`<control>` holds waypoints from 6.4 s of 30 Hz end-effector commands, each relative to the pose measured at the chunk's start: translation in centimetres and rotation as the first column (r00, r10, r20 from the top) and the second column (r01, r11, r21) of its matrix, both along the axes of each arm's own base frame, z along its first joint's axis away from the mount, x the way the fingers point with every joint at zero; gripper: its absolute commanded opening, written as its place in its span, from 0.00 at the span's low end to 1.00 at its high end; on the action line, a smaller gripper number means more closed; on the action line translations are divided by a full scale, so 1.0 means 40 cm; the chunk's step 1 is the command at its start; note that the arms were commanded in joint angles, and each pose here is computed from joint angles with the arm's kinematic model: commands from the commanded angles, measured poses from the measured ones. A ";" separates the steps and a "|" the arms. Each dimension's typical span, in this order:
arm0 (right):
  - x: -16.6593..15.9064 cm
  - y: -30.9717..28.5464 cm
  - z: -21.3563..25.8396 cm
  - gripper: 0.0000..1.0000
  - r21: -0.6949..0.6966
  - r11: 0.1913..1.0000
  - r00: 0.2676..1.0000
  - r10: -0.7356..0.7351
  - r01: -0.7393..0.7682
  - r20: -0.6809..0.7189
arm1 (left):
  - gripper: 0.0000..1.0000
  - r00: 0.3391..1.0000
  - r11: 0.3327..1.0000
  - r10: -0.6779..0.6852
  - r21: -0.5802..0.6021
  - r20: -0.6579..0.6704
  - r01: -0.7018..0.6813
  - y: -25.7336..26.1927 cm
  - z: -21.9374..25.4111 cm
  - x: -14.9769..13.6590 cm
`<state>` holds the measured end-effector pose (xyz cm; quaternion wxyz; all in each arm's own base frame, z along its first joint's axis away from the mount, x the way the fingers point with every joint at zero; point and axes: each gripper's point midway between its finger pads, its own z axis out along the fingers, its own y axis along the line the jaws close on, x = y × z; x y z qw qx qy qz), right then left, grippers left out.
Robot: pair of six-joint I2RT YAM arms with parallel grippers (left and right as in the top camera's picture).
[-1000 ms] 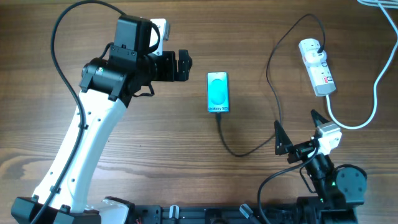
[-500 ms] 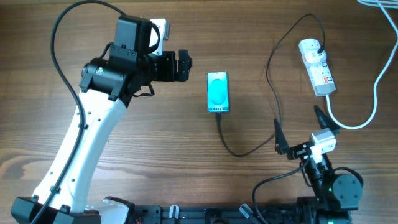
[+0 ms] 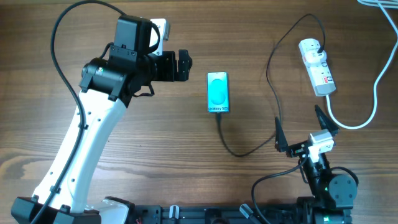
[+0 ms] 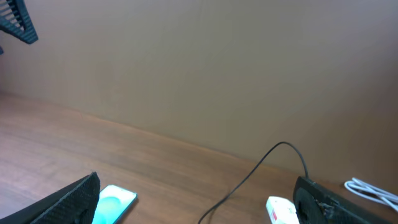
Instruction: Plug charger to phone and switch on socket
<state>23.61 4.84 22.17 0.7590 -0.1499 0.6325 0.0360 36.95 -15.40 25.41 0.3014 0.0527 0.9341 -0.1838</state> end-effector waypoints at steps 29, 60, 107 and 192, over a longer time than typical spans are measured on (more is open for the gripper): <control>0.026 -0.085 -0.117 1.00 0.105 0.974 0.965 -0.181 0.203 -0.189 | 1.00 1.000 1.000 0.000 0.010 0.008 0.000 0.007 0.000 0.004; 0.025 -0.080 -0.116 1.00 0.118 0.974 0.967 -0.167 0.191 -0.191 | 1.00 1.000 1.000 0.000 0.010 0.008 0.000 0.007 0.000 0.004; 0.025 -0.080 -0.116 1.00 0.117 0.975 0.967 -0.167 0.191 -0.191 | 1.00 0.997 0.992 0.074 0.106 -0.024 -0.071 0.068 -0.026 -0.007; 0.025 -0.080 -0.116 1.00 0.117 0.975 0.967 -0.167 0.191 -0.191 | 1.00 0.563 0.965 0.248 -0.154 0.788 -0.210 0.314 -0.105 -0.335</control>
